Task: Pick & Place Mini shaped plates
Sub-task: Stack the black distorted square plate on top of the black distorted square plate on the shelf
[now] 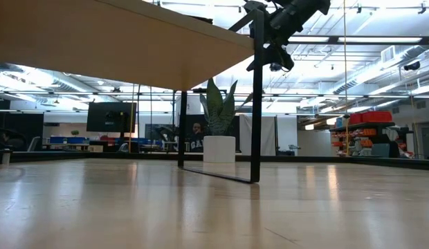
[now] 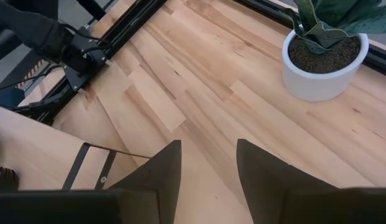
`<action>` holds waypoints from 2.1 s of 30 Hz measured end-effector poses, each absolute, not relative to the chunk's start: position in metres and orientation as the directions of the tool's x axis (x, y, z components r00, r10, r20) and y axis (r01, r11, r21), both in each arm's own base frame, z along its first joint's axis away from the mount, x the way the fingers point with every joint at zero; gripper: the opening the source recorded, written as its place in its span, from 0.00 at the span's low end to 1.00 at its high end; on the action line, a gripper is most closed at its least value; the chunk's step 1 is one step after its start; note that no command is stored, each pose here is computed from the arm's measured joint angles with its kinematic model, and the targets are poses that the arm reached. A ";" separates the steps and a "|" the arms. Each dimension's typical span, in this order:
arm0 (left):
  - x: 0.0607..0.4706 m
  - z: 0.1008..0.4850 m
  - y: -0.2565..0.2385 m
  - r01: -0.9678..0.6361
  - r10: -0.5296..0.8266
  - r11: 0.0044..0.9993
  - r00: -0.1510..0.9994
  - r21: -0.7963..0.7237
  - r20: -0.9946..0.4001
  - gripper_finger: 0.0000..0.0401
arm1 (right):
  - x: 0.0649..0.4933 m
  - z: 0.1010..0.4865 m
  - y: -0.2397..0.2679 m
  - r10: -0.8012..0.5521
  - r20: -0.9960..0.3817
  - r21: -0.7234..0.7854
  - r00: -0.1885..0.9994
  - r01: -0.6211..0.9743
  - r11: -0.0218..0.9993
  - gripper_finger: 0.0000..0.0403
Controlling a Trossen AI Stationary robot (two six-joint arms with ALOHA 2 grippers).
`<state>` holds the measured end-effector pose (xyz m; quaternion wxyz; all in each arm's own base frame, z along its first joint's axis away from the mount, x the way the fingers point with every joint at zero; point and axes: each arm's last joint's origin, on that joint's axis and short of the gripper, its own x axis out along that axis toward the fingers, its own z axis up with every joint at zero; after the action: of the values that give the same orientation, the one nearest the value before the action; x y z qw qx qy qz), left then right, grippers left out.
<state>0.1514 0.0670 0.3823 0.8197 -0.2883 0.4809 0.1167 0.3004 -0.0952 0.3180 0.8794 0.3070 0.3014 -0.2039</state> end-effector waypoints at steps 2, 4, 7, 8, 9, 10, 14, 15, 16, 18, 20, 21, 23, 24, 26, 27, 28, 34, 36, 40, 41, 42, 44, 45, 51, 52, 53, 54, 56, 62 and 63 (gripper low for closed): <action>0.141 0.388 0.053 -0.449 -0.109 0.807 0.525 -0.384 -0.844 0.00 | 0.301 0.318 -0.094 -0.171 -0.655 0.408 0.736 0.535 0.740 0.39; 0.130 0.393 0.040 -0.434 -0.128 0.802 0.545 -0.409 -0.829 0.01 | 0.301 0.318 -0.092 -0.165 -0.655 0.402 0.737 0.525 0.750 0.39; 0.113 0.399 0.022 -0.396 -0.192 0.789 0.568 -0.470 -0.801 0.00 | 0.303 0.318 -0.088 -0.156 -0.655 0.389 0.739 0.507 0.769 0.39; 0.109 0.401 0.017 -0.385 -0.211 0.783 0.574 -0.489 -0.791 0.00 | 0.303 0.318 -0.087 -0.153 -0.655 0.385 0.740 0.501 0.775 0.39; 0.105 0.402 0.013 -0.381 -0.231 0.771 0.580 -0.510 -0.781 0.00 | 0.303 0.318 -0.086 -0.151 -0.655 0.381 0.740 0.496 0.781 0.39; 0.102 0.403 0.008 -0.372 -0.250 0.764 0.581 -0.527 -0.774 0.00 | 0.303 0.318 -0.085 -0.147 -0.655 0.377 0.741 0.489 0.786 0.39; 0.096 0.405 -0.005 -0.330 -0.324 0.755 0.564 -0.566 -0.760 0.00 | 0.304 0.318 -0.082 -0.132 -0.655 0.368 0.744 0.466 0.805 0.39; 0.096 0.405 -0.008 -0.320 -0.341 0.754 0.555 -0.573 -0.758 0.00 | 0.305 0.318 -0.081 -0.130 -0.655 0.366 0.744 0.463 0.807 0.39; 0.097 0.405 -0.011 -0.311 -0.357 0.754 0.546 -0.579 -0.758 0.00 | 0.305 0.318 -0.080 -0.127 -0.655 0.366 0.745 0.460 0.809 0.39; 0.100 0.405 -0.016 -0.296 -0.379 0.758 0.525 -0.581 -0.762 0.00 | 0.305 0.318 -0.078 -0.123 -0.655 0.367 0.746 0.456 0.811 0.39; 0.105 0.404 -0.021 -0.285 -0.396 0.759 0.512 -0.585 -0.763 0.00 | 0.306 0.318 -0.076 -0.118 -0.655 0.367 0.746 0.450 0.814 0.39; 0.108 0.404 -0.024 -0.271 -0.405 0.764 0.507 -0.586 -0.761 0.00 | 0.306 0.318 -0.075 -0.115 -0.655 0.366 0.746 0.447 0.816 0.39; 0.115 0.403 -0.029 -0.246 -0.411 0.777 0.498 -0.579 -0.764 0.00 | 0.306 0.318 -0.073 -0.110 -0.655 0.366 0.747 0.442 0.819 0.39; 0.117 0.403 -0.032 -0.236 -0.415 0.784 0.488 -0.574 -0.768 0.00 | 0.307 0.318 -0.073 -0.109 -0.655 0.366 0.747 0.440 0.820 0.39; 0.123 0.401 -0.039 -0.208 -0.431 0.796 0.465 -0.569 -0.773 0.00 | 0.307 0.318 -0.071 -0.105 -0.655 0.366 0.748 0.436 0.822 0.39; 0.125 0.400 -0.042 -0.193 -0.440 0.801 0.452 -0.567 -0.776 0.00 | 0.307 0.318 -0.070 -0.103 -0.655 0.366 0.748 0.434 0.823 0.39; 0.127 0.400 -0.046 -0.178 -0.450 0.806 0.437 -0.565 -0.779 0.00 | 0.307 0.318 -0.070 -0.102 -0.655 0.366 0.748 0.432 0.824 0.39; 0.131 0.395 -0.072 -0.133 -0.505 0.810 0.336 -0.571 -0.795 0.00 | 0.308 0.318 -0.068 -0.098 -0.656 0.387 0.749 0.444 0.808 0.39; 0.131 0.393 -0.080 -0.153 -0.512 0.806 0.306 -0.572 -0.802 0.00 | 0.308 0.318 -0.068 -0.099 -0.655 0.390 0.749 0.448 0.804 0.39; 0.131 0.388 -0.095 -0.201 -0.494 0.812 0.264 -0.548 -0.828 0.00 | 0.308 0.318 -0.068 -0.101 -0.656 0.389 0.748 0.450 0.804 0.39; 0.132 0.387 -0.099 -0.204 -0.479 0.821 0.261 -0.533 -0.838 0.00 | 0.308 0.318 -0.068 -0.102 -0.656 0.390 0.748 0.451 0.803 0.39; 0.134 0.385 -0.103 -0.212 -0.464 0.829 0.256 -0.518 -0.848 0.00 | 0.308 0.318 -0.068 -0.101 -0.656 0.391 0.748 0.452 0.802 0.39; 0.137 0.381 -0.109 -0.242 -0.445 0.835 0.232 -0.494 -0.865 0.00 | 0.308 0.318 -0.068 -0.102 -0.656 0.393 0.748 0.454 0.800 0.39; 0.139 0.378 -0.112 -0.264 -0.435 0.836 0.216 -0.481 -0.874 0.00 | 0.308 0.318 -0.068 -0.102 -0.656 0.393 0.748 0.454 0.800 0.39; 0.146 0.367 -0.128 -0.311 -0.335 0.868 0.209 -0.387 -0.919 0.00 | 0.308 0.318 -0.068 -0.102 -0.656 0.393 0.748 0.454 0.800 0.39; 0.146 0.365 -0.130 -0.314 -0.317 0.876 0.199 -0.367 -0.927 0.00 | 0.308 0.318 -0.068 -0.102 -0.656 0.393 0.748 0.454 0.800 0.39; 0.145 0.363 -0.131 -0.325 -0.299 0.881 0.180 -0.343 -0.937 0.00 | 0.308 0.318 -0.068 -0.102 -0.656 0.393 0.748 0.454 0.800 0.39; 0.144 0.361 -0.131 -0.341 -0.279 0.885 0.155 -0.317 -0.948 0.00 | 0.308 0.318 -0.068 -0.102 -0.656 0.393 0.748 0.454 0.800 0.39; 0.140 0.359 -0.133 -0.354 -0.247 0.894 0.123 -0.275 -0.961 0.00 | 0.308 0.318 -0.068 -0.102 -0.656 0.393 0.748 0.454 0.800 0.39; 0.134 0.359 -0.141 -0.346 -0.233 0.897 0.159 -0.275 -0.959 0.00 | 0.308 0.318 -0.068 -0.102 -0.655 0.394 0.748 0.453 0.800 0.39; 0.133 0.357 -0.142 -0.357 -0.232 0.893 0.160 -0.275 -0.960 0.00 | 0.308 0.318 -0.068 -0.102 -0.655 0.394 0.748 0.453 0.800 0.39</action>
<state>0.1334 -0.1420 0.3573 0.7268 -0.2276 0.6467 0.0431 0.3076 -0.0683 0.3180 0.8934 0.2757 0.3188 -0.1554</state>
